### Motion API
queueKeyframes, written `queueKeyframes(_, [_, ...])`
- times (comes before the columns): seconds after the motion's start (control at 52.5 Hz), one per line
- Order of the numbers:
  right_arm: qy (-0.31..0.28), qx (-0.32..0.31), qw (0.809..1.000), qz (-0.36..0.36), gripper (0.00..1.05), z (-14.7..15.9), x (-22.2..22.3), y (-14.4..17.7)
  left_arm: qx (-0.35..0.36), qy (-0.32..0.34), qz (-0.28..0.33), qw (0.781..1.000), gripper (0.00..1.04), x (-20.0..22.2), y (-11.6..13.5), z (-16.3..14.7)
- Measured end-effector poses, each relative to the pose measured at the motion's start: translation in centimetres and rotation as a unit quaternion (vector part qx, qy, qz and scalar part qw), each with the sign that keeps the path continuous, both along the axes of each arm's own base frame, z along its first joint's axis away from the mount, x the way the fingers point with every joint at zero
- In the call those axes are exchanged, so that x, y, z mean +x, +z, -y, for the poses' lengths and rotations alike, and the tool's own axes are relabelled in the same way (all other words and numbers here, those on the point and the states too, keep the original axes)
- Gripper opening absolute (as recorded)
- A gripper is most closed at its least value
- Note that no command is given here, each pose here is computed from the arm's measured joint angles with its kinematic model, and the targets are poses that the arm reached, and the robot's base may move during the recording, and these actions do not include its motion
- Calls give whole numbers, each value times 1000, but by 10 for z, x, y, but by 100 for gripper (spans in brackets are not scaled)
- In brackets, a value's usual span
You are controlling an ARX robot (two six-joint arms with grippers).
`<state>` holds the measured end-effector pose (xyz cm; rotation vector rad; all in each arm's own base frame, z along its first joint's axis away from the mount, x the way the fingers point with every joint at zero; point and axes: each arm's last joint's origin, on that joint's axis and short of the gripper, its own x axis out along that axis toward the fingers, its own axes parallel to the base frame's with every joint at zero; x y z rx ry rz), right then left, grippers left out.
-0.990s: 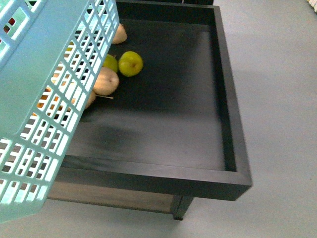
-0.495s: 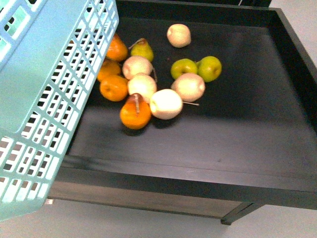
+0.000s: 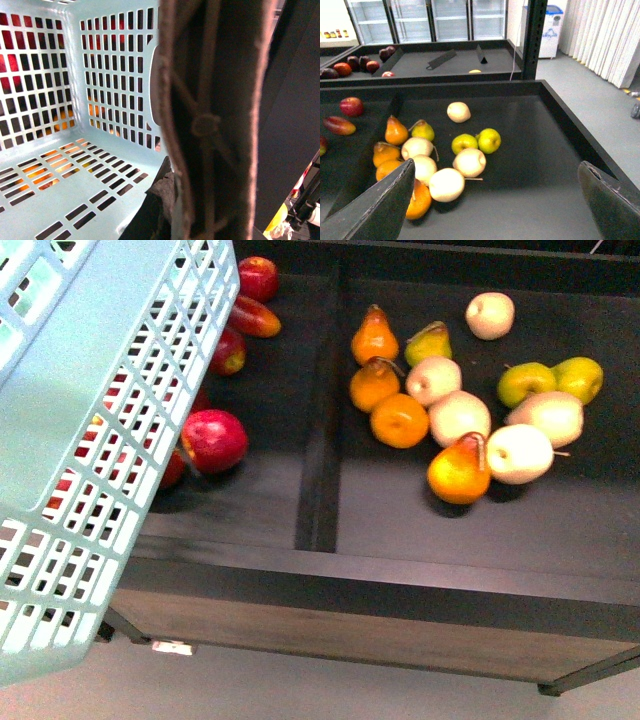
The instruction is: Pick mango and avocado into basket
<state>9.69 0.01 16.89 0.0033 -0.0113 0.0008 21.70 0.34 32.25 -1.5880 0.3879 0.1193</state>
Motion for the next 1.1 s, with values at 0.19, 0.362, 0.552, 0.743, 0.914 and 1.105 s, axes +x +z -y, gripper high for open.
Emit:
queueKeyframes(0.19, [-1,0,1000,0,96,0,0,0,-1,-1,0,1000,5,0,0,0])
queueKeyframes(0.362, [-1,0,1000,0,96,0,0,0,-2,-1,0,1000,5,0,0,0])
queueKeyframes(0.552, [-1,0,1000,0,96,0,0,0,0,1,0,1000,5,0,0,0])
queueKeyframes(0.743, [-1,0,1000,0,96,0,0,0,-1,0,0,1000,5,0,0,0])
queueKeyframes(0.914, [-1,0,1000,1,96,0,0,0,-1,0,0,1000,5,0,0,0])
queueKeyframes(1.105, [1,0,1000,0,96,0,0,0,0,2,0,1000,5,0,0,0])
